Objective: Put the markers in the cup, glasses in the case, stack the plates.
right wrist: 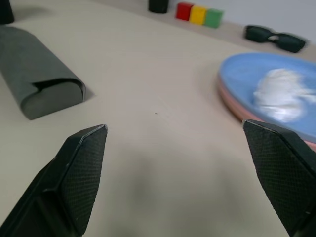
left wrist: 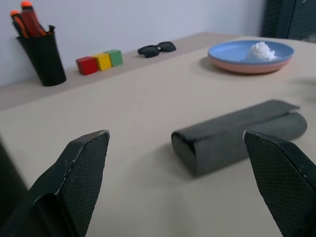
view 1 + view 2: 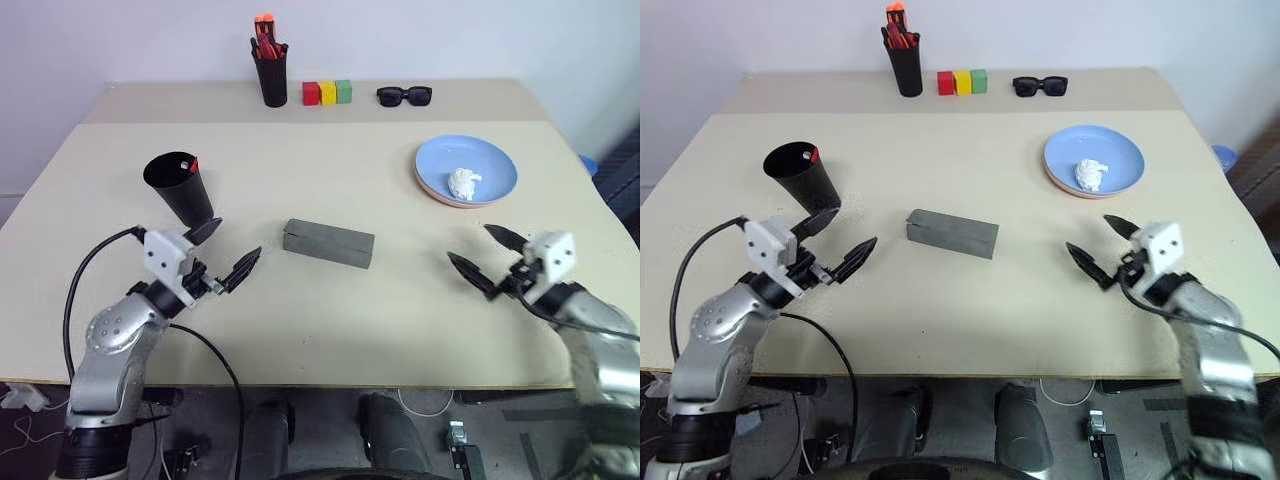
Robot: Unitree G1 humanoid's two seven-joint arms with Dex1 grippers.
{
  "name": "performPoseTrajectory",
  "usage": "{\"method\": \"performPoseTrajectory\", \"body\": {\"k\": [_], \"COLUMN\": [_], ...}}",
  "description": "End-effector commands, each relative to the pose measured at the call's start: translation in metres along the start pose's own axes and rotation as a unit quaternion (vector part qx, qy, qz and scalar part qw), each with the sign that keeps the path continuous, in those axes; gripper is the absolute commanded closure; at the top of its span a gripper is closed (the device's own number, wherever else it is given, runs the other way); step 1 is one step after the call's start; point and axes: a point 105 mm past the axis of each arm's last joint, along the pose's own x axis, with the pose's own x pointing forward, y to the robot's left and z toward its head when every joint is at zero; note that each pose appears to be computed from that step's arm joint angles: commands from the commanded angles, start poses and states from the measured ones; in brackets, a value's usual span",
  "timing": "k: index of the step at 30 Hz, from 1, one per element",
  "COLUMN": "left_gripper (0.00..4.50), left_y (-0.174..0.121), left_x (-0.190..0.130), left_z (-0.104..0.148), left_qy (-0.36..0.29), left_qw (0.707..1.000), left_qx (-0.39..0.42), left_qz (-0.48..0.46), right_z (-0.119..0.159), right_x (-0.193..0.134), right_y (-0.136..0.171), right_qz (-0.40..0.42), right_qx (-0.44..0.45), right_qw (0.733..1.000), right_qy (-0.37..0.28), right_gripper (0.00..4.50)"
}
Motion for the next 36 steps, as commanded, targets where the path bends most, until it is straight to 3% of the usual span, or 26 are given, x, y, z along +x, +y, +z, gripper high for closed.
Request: {"method": "performPoseTrajectory", "body": {"k": [1, 6, 13, 36], "left_gripper": [0.0, 0.0, 0.0, 0.0], "left_y": [0.003, 0.003, -0.002, -0.017], "left_x": [-0.012, -0.057, -0.063, -0.047], "left_z": [0.005, -0.013, -0.012, -0.018], "left_qy": [-0.006, 0.045, 0.047, 0.056], "left_qw": [1.0, 0.999, 0.998, 0.997], "left_qx": [0.026, -0.01, -0.025, -0.04], "left_qz": [-0.001, -0.016, -0.026, -0.045], "right_z": [0.01, -0.012, -0.023, 0.003], "right_x": [-0.016, -0.061, -0.094, -0.086], "right_y": [0.006, 0.02, 0.016, -0.004], "right_qz": [0.007, 0.006, -0.033, -0.048], "right_qx": [-0.005, 0.039, 0.061, 0.017], "right_qw": [1.0, 0.998, 0.996, 0.998], "right_qy": [-0.006, 0.038, 0.058, 0.043], "right_gripper": [0.03, 0.03, 0.03, 0.03]}}
